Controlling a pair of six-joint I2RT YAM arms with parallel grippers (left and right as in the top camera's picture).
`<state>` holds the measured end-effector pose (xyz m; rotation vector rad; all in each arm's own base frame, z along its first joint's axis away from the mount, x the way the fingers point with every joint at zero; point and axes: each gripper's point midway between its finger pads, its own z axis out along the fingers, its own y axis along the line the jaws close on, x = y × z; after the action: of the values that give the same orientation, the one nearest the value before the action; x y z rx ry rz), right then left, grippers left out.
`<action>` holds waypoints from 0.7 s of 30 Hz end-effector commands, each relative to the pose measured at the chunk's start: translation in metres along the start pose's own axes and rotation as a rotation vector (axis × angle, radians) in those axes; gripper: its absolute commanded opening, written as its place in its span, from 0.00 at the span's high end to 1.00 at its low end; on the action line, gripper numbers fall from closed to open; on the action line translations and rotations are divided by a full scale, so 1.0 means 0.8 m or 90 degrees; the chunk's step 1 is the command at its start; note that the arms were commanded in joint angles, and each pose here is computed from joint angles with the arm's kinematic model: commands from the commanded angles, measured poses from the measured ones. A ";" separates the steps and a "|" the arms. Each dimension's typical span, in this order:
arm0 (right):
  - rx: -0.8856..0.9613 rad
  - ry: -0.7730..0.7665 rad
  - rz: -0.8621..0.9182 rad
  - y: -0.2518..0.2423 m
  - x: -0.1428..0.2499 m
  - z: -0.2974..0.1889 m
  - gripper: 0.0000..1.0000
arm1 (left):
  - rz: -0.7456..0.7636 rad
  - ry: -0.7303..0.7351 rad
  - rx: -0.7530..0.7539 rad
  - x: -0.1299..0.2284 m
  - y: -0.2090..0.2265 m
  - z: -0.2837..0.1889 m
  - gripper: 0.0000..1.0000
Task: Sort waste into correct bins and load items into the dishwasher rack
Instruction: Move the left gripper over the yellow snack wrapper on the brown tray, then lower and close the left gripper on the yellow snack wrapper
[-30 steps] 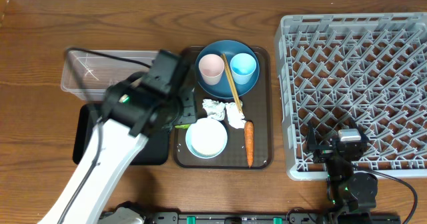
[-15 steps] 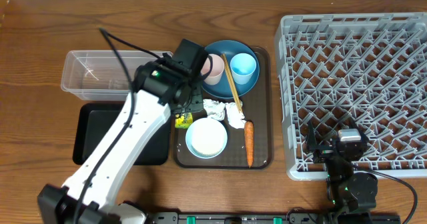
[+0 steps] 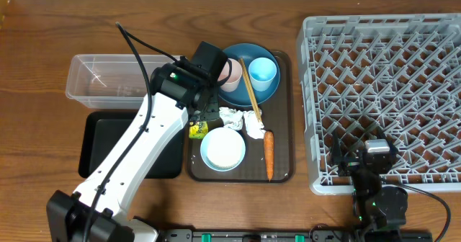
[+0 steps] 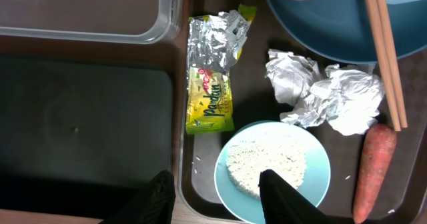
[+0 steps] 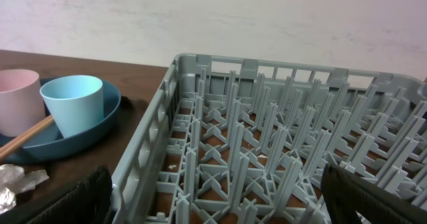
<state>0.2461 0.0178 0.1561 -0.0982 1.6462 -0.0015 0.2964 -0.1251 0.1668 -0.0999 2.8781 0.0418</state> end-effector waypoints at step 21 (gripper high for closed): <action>-0.013 0.002 -0.009 0.007 0.001 0.000 0.01 | 0.007 -0.041 -0.026 -0.015 0.008 -0.002 0.56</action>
<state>0.2461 0.0178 0.1561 -0.0982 1.6462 -0.0015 0.3064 -0.1219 0.1699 -0.1041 2.8284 0.0748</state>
